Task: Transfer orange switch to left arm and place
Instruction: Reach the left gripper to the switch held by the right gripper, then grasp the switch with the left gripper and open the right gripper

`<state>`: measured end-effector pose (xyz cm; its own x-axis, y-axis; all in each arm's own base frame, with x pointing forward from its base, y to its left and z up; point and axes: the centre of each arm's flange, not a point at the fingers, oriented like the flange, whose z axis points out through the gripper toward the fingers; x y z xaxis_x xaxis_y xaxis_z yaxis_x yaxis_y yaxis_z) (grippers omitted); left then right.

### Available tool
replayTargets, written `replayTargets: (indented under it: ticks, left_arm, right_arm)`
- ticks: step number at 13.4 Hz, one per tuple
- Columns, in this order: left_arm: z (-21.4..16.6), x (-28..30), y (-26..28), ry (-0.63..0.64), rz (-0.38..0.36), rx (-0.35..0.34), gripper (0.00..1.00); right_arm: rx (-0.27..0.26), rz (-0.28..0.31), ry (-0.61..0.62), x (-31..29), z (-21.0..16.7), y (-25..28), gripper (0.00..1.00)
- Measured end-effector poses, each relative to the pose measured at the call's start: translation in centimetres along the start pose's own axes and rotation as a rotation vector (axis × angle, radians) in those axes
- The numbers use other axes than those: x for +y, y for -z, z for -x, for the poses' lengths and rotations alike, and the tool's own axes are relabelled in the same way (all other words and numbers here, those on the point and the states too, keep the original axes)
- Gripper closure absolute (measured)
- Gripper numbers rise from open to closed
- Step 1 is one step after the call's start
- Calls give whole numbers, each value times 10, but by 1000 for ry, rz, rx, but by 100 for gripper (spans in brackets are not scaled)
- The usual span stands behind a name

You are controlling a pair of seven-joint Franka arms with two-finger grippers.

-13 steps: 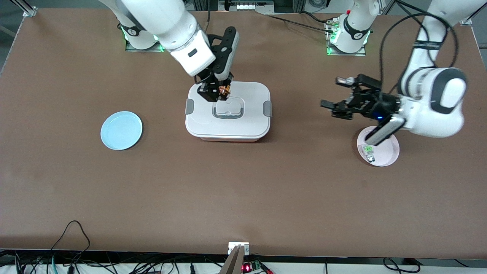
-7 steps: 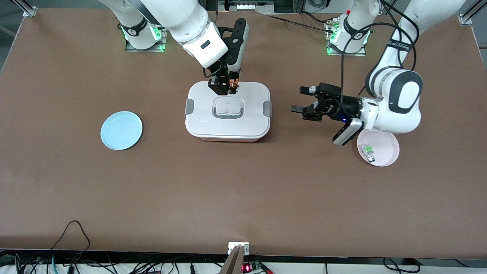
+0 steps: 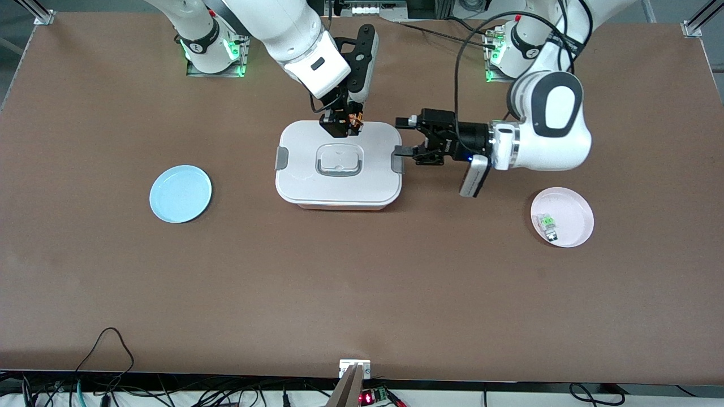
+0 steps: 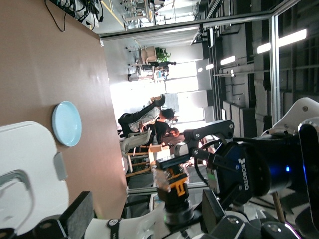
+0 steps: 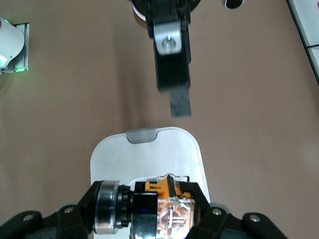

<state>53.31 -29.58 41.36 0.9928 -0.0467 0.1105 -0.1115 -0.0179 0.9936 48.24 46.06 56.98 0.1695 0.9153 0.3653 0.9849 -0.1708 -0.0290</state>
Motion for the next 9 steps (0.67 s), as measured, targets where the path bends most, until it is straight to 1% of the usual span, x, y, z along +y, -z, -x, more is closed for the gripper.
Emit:
replayTargets:
  ticks: [2, 4, 6, 7, 8, 9]
  left_arm:
    - [12, 2, -27, 30, -5, 43, 4]
    - [24, 5, -50, 43, -17, 51, 4]
    - [27, 6, -53, 46, -19, 49, 9]
    - [27, 6, -53, 46, -19, 49, 14]
    - [27, 6, -54, 46, -19, 48, 14]
    - [28, 6, -55, 45, -18, 46, 22]
  right_arm:
    - [-1, -3, 1, -1, -1, -2, 26]
    - [-2, -5, 0, 0, 0, -3, 26]
    - [-6, -3, 1, 0, 0, -4, 26]
    - [-10, -3, 2, 1, 1, -5, 26]
    - [-14, -5, 1, 2, 2, -7, 26]
    - [-18, -7, -2, 4, 3, -8, 26]
